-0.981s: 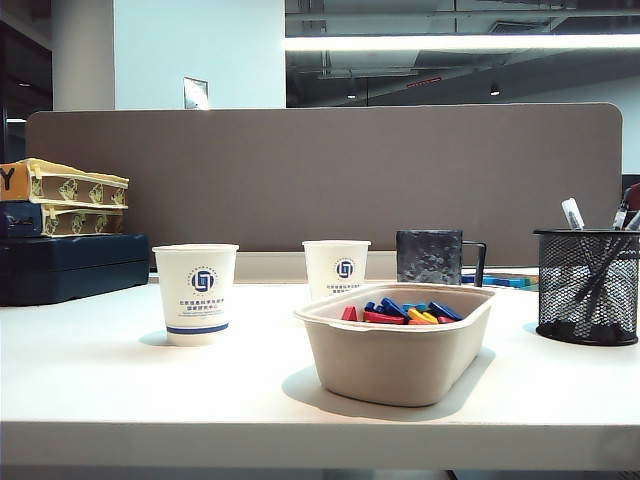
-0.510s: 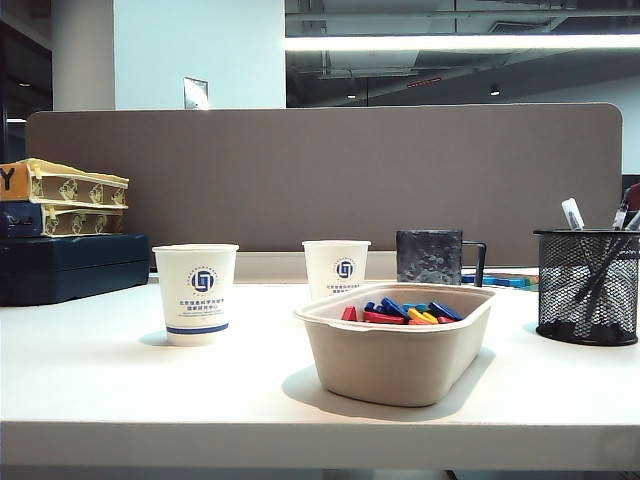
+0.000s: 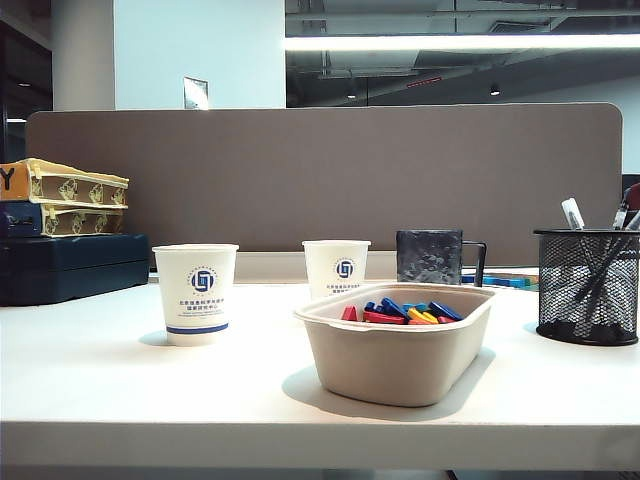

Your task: Pick up one pen and put it in the pen container.

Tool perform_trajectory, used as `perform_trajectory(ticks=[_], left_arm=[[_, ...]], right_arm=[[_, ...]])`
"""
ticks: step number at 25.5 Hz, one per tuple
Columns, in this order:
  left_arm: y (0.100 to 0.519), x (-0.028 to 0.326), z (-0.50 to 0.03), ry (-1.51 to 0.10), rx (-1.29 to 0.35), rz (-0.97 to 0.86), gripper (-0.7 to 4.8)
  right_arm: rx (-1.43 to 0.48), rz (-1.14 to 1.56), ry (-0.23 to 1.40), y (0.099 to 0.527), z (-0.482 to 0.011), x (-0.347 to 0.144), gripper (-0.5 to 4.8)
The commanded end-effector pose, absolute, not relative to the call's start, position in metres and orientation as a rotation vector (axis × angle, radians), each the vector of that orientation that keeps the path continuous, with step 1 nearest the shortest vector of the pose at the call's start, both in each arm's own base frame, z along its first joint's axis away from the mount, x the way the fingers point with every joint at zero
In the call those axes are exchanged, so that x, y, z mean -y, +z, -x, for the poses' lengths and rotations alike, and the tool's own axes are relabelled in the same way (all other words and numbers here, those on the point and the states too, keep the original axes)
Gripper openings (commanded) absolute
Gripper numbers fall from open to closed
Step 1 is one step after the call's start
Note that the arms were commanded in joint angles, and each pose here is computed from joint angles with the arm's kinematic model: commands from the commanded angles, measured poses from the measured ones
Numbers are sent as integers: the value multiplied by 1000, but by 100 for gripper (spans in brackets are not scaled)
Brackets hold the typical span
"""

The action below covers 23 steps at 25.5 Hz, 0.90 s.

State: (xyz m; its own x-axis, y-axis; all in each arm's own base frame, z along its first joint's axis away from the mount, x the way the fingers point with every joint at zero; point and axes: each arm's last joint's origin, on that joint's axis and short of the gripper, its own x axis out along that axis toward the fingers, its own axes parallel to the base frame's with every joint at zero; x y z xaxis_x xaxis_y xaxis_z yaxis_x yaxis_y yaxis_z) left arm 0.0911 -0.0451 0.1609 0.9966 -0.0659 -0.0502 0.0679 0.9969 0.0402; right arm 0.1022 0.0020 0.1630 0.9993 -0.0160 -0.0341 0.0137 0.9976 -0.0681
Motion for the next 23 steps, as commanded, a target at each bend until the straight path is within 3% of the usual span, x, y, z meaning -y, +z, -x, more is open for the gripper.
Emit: perform_trajectory(ticks=[1,6,9,13,23], left_arm=[[163,45,-91,-60,-36,-47,3],[163,45,-91,-60,-36,-56,12],[163,44,-91,-20,-36,-80,79],[163,42,-91,47,-38,-79,81],[162,42,-91,44,-43,-83,80]], right_arm=[[-8,109,-9,164,-102,-2,-2],[17,108,16,167,-102,-3,-2],[18,108,15,167,-102,-3,-1],[15,104,15,166,-102,-3,-1],[3,105,59,165,-102,-8,-1]])
